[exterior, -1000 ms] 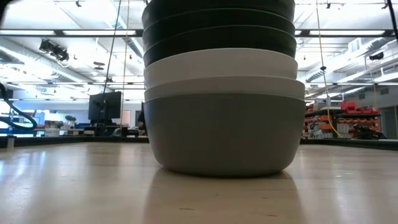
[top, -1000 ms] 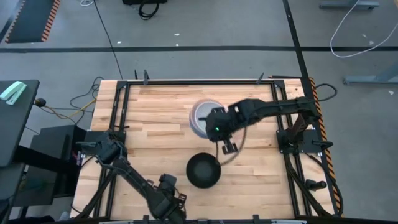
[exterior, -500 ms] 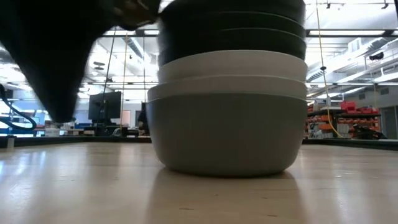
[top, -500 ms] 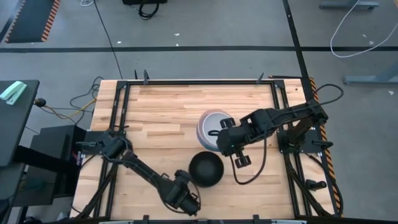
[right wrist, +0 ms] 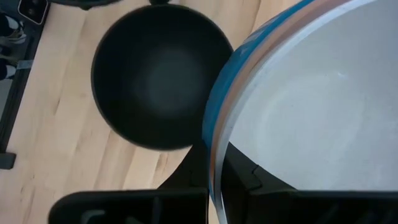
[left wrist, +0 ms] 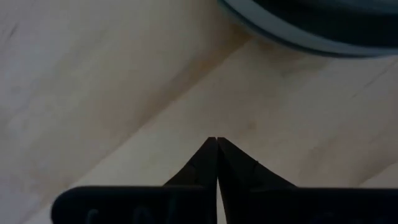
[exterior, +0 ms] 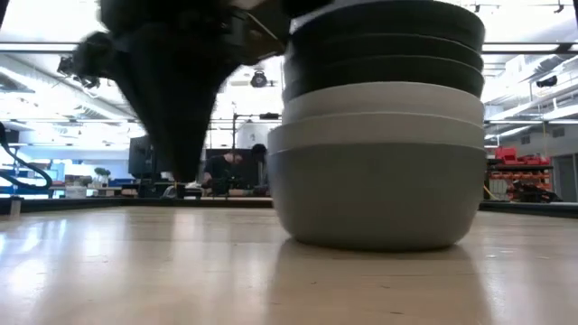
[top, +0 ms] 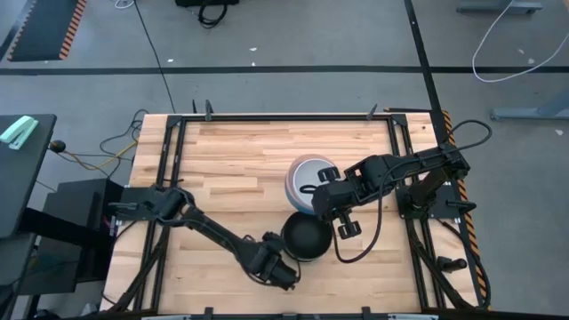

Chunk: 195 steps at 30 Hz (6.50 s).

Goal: Nest bowls inside each other
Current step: Stack the top stacked bowls on top of the black bowl, then return to Home Position

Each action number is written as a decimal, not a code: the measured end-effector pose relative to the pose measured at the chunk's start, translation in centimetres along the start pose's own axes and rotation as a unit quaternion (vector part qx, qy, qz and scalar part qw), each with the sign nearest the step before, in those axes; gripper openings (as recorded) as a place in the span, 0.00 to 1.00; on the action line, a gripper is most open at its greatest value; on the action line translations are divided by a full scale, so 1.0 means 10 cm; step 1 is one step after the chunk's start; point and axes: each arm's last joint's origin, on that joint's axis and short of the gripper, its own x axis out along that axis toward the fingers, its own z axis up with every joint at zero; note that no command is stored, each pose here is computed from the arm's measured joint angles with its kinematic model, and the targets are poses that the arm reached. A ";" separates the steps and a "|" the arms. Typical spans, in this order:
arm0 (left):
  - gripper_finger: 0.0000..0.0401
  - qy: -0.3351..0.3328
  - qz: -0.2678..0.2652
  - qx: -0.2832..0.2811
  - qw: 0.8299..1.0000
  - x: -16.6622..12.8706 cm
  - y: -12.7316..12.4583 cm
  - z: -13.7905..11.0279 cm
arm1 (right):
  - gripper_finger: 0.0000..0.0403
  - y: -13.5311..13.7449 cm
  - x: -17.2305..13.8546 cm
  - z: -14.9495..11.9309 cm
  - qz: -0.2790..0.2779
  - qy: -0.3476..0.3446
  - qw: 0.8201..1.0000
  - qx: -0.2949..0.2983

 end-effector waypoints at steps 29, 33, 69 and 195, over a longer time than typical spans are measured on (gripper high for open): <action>0.08 0.026 0.073 0.069 0.995 -0.15 0.37 0.57 | 0.04 0.39 -0.36 -0.29 -0.006 0.004 0.998 0.060; 0.04 0.011 0.080 0.083 0.993 -0.31 0.49 0.69 | 0.04 0.43 -0.35 -0.28 -0.006 0.002 0.998 0.067; 0.09 -0.030 0.060 0.067 0.996 -0.58 1.83 2.42 | 0.04 0.66 0.04 -0.01 0.072 0.024 0.997 0.019; 0.04 -0.564 -0.277 0.094 0.772 -2.18 3.06 1.30 | 0.03 -0.21 -1.08 -2.71 -0.038 -0.579 0.769 0.267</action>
